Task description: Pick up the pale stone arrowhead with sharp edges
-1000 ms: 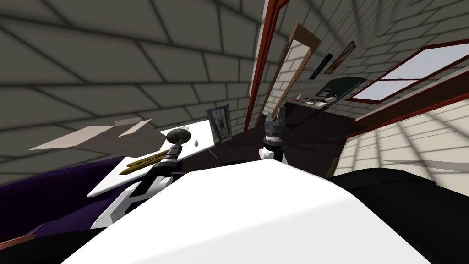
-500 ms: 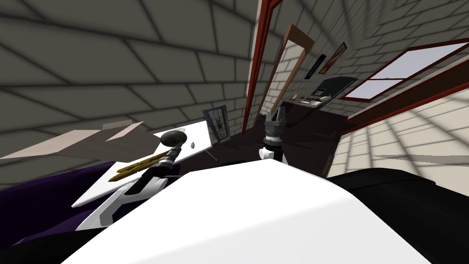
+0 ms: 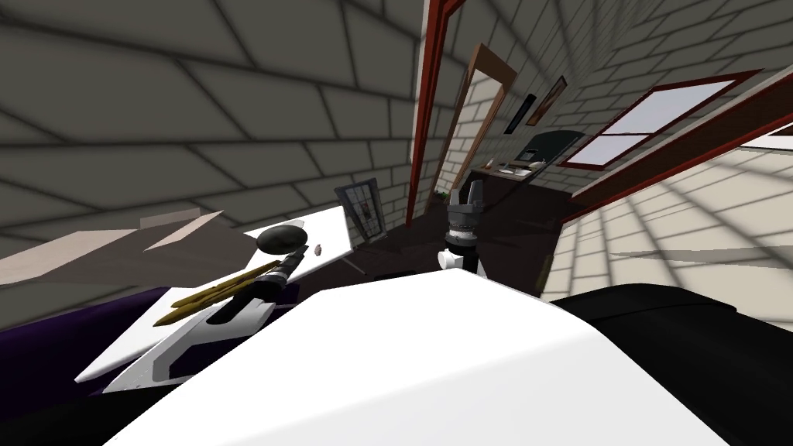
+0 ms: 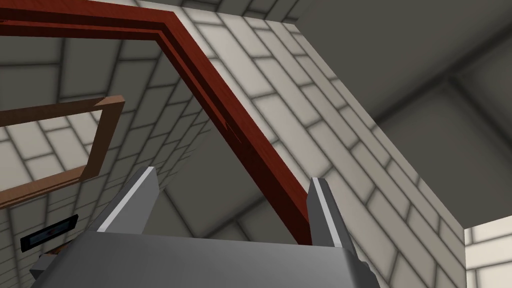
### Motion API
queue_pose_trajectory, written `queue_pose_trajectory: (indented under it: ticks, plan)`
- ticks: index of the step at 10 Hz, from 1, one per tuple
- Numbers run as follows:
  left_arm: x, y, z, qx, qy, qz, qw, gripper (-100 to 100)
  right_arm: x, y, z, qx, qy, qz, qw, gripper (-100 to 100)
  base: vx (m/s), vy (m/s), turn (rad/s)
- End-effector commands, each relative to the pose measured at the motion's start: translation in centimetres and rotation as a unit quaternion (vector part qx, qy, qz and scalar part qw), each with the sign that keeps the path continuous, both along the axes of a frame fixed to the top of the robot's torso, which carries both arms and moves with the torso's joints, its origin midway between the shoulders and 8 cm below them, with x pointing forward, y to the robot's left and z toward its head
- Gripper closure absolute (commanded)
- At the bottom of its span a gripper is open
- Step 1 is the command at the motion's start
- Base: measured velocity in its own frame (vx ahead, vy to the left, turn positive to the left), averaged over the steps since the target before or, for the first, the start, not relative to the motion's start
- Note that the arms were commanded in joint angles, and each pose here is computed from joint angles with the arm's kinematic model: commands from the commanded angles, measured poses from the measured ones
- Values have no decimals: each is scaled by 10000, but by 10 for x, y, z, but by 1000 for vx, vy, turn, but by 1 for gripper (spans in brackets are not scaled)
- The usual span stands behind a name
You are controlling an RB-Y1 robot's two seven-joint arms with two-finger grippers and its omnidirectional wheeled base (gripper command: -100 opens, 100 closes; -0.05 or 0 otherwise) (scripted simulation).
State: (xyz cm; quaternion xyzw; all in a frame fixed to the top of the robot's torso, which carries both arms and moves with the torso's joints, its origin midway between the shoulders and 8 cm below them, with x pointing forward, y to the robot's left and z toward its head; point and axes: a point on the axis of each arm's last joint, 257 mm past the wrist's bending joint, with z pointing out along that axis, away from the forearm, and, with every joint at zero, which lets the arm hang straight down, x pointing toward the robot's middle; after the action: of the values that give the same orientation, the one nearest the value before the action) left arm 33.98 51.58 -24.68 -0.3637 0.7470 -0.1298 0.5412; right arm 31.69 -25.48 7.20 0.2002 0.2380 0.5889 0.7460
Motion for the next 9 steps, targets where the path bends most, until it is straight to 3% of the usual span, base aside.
queue_pose_trajectory:
  ticks: [1,2,4,5,9]
  plan:
    - [-4,12,-11,112,312,73,9994,-100,0,0,0,0,0,0,10000,0,11,-25,-85]
    - [-4,12,-11,113,327,84,9994,-100,0,0,0,0,0,0,10000,0,8,-17,-52]
    - [-13,32,-28,289,796,188,9962,-100,0,0,0,0,0,0,10000,0,14,-28,-116]
    - [-14,33,-29,292,824,210,9959,-100,0,0,0,0,0,0,10000,0,16,-29,-58]
    - [-37,71,-57,641,1726,479,9817,-100,0,0,0,0,0,0,10000,0,24,-34,-149]
